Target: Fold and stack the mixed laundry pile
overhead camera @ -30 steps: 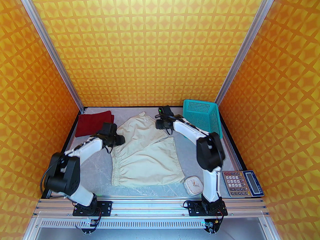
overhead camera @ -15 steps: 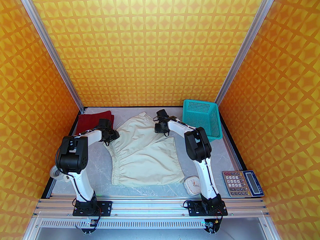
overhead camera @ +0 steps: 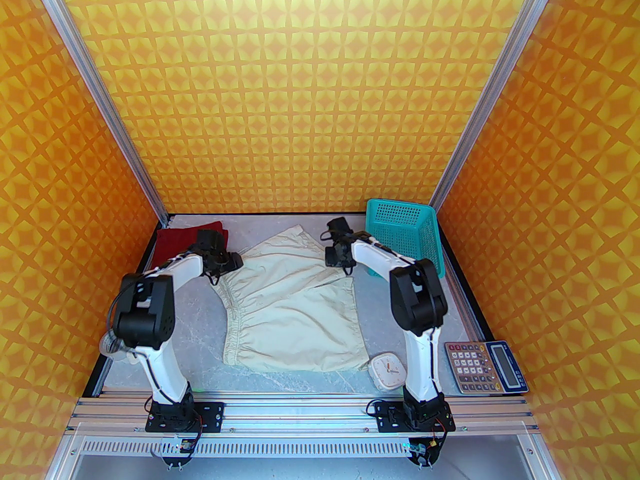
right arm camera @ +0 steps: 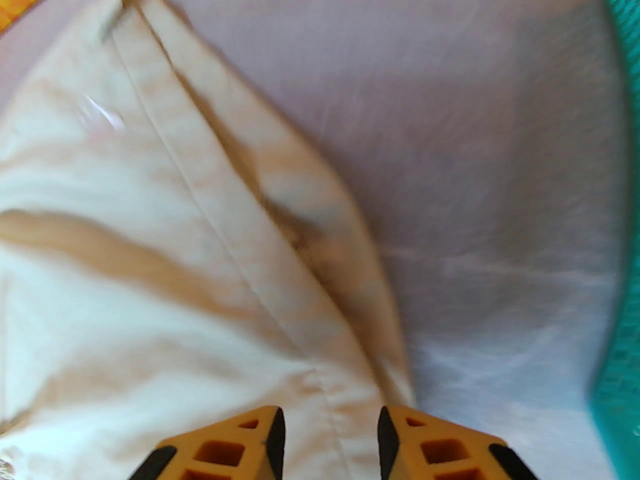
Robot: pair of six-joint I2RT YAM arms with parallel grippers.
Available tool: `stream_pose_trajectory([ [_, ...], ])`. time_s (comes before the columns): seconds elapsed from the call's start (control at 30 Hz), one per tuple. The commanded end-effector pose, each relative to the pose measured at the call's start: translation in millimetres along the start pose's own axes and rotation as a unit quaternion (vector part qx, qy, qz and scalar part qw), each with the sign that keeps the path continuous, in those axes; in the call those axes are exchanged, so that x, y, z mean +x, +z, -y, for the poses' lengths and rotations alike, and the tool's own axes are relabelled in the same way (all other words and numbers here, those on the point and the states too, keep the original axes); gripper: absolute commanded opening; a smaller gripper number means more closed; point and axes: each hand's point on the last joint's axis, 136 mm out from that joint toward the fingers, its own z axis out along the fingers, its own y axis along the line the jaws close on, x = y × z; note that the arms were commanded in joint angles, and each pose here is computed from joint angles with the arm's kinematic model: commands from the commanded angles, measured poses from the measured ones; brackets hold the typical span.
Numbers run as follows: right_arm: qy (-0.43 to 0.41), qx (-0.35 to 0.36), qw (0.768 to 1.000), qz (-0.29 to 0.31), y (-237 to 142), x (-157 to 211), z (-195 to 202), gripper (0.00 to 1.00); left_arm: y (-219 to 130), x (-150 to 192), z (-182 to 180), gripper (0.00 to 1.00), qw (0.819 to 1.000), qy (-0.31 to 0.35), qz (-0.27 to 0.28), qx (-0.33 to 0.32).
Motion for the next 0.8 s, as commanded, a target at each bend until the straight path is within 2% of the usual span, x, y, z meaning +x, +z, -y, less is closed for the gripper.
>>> stream_pose_trajectory([
  [0.0,0.012,0.035,0.999,0.002,-3.7,-10.4,32.4,0.36,-39.5,-1.3,34.6,0.53,0.998,0.052,0.014,0.028],
  [0.17,0.052,0.082,0.995,-0.018,3.7,0.6,89.6,0.34,-70.3,35.4,49.2,0.56,0.997,0.065,0.007,0.042],
  [0.3,0.086,0.105,0.991,-0.008,-13.7,4.7,127.3,0.34,-92.7,74.3,47.9,0.57,0.997,0.063,-0.004,0.049],
  [0.37,0.09,0.099,0.991,0.003,-26.2,3.1,130.6,0.34,-101.9,96.6,39.1,0.58,0.998,0.051,-0.016,0.044],
  [0.47,0.097,0.017,0.995,0.002,-42.6,4.1,100.0,0.34,-110.4,129.9,22.6,0.58,0.998,0.03,-0.038,0.031],
  [0.6,0.073,-0.016,0.997,0.01,-70.1,33.4,60.8,0.37,-116.8,167.6,5.3,0.59,0.998,0.014,-0.067,0.016],
  [0.7,0.059,-0.072,0.996,0.004,-74.4,63.9,21.7,0.37,-117.2,172.6,3.1,0.62,0.998,0.017,-0.057,0.021],
  [0.77,0.042,-0.1,0.994,0.004,-71.2,72.3,-2.0,0.37,-109.9,161.3,7.9,0.62,0.998,0.027,-0.052,0.023],
])
